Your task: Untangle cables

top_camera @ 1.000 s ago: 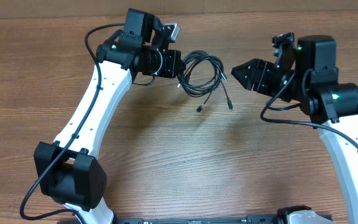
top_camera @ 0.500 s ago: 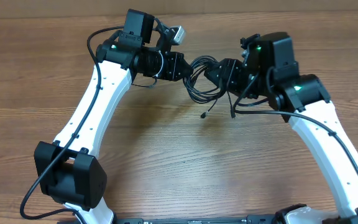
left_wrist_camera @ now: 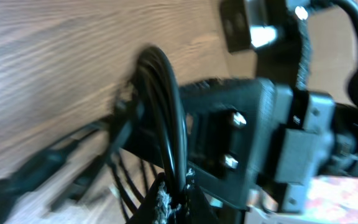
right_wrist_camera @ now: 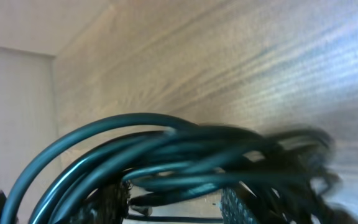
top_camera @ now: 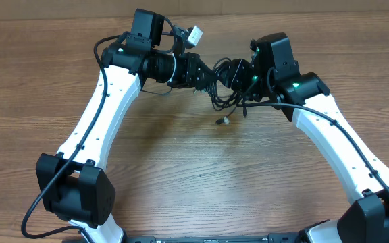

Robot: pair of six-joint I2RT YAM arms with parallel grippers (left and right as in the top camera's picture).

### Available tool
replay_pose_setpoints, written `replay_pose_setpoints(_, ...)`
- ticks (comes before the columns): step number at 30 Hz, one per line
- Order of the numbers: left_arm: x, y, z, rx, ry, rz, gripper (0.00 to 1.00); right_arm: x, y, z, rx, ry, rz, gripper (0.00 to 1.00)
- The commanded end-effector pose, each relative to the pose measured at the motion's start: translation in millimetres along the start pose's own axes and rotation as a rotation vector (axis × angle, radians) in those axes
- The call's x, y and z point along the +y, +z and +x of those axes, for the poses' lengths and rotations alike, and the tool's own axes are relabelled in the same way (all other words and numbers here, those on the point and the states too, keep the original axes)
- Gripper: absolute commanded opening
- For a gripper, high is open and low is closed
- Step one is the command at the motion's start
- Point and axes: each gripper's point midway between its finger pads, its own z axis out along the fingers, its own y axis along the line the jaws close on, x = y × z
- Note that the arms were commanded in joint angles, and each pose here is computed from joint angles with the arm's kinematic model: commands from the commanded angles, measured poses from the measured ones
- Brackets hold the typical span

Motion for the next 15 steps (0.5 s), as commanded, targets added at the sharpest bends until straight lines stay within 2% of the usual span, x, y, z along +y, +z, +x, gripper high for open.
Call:
replay_pose_setpoints(1,-38.3,-4.4,8.1,0.049,-0.010,0.170,0.04,4.6,6.2,-16.9,-0.065,-0.005,-0.001,0.46)
replay_pose_setpoints(5,-44.5,-6.1,9.7,0.062,-0.027,0.207,0.04,7.3,11.7,-22.1,-0.080,-0.011,-0.017,0.45)
replay_pose_setpoints(15,-60.9,-9.6,0.7,0.058,-0.053,0.287,0.04,14.1,13.1,-31.1,-0.113,-0.029,-0.049,0.36)
